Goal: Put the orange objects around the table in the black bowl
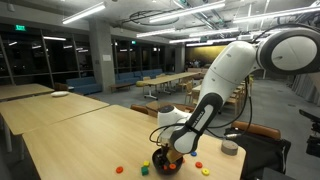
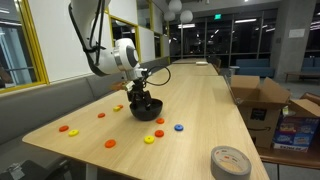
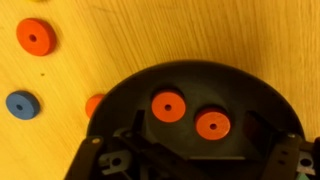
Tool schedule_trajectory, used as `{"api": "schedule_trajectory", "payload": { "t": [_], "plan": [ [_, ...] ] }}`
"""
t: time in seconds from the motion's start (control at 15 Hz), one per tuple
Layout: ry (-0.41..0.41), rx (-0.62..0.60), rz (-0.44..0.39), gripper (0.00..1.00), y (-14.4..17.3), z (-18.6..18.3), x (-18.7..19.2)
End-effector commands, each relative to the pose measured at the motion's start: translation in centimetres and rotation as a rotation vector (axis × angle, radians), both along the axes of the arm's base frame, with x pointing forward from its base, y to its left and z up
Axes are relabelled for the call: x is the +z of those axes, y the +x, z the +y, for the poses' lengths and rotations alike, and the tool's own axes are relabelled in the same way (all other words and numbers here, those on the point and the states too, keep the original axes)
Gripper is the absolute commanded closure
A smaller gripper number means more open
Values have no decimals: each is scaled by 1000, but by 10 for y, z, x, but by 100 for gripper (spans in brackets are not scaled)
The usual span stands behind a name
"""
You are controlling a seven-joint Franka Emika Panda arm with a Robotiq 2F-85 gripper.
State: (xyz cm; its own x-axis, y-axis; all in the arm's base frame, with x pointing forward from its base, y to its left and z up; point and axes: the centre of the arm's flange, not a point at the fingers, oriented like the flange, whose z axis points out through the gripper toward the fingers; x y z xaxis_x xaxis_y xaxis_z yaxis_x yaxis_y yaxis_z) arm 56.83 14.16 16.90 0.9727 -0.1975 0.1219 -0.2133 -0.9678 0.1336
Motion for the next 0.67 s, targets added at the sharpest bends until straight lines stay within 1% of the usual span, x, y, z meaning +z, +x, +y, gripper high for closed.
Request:
{"api": "schedule_trajectory", "payload": {
  "t": [0.0, 0.27, 0.4, 0.6],
  "plan": [
    [13, -13, -26, 0, -14, 4, 33],
    [24, -7, -67, 0, -32, 12, 71],
    [16, 9, -51, 0, -48, 13, 88],
    [-8, 33, 4, 0, -82, 7, 100]
  ]
}}
